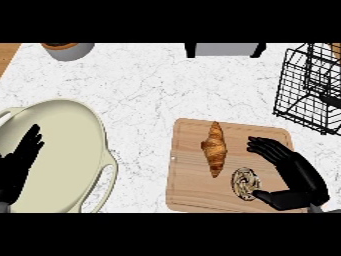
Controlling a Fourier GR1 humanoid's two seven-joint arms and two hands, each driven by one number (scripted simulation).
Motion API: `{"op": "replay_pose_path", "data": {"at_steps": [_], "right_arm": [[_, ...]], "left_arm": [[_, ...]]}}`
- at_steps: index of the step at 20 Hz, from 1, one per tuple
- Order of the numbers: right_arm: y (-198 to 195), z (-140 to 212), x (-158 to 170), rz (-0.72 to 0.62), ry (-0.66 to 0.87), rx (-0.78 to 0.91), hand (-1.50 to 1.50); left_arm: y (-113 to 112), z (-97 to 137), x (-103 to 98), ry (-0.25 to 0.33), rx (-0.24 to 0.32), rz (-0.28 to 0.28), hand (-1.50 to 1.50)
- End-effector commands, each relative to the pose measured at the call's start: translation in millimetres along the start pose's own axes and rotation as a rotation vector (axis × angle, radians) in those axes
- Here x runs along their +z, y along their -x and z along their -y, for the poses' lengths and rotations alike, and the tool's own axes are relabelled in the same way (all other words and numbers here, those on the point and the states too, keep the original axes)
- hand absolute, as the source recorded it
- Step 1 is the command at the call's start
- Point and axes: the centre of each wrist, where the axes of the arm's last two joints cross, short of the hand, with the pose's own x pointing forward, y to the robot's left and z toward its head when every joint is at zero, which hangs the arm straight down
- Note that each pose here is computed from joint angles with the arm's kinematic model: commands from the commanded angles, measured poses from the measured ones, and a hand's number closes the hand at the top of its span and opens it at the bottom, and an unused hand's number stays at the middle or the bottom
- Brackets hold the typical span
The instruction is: Pick the cupcake from the cutting board and place it in the tiered basket
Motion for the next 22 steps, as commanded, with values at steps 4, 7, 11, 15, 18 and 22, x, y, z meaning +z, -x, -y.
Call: {"op": "replay_pose_path", "data": {"at_steps": [4, 7, 11, 15, 18, 22], "right_arm": [[-44, 59, 17, -0.224, -0.12, 0.598, -1.5], [-59, 51, -3, -0.311, -0.286, 0.588, -1.5], [-77, 49, -31, -0.343, -0.42, 0.624, -1.5], [-108, 31, -51, -0.325, -0.405, 0.64, -1.5], [-111, 12, -44, -0.405, -0.456, 0.628, -1.5], [-121, 2, -69, -0.519, -0.52, 0.67, -1.5]], "left_arm": [[9, -1, 4, 0.038, -0.006, -0.042, 0.0], [-1, -7, 2, 0.053, -0.016, -0.023, 0.0], [0, -3, -3, 0.038, -0.011, -0.034, 0.0], [3, -5, 13, 0.044, 0.006, -0.034, 0.0], [9, -14, 7, 0.029, -0.004, -0.029, 0.0], [-1, 11, 0, 0.039, 0.001, -0.041, 0.0]]}}
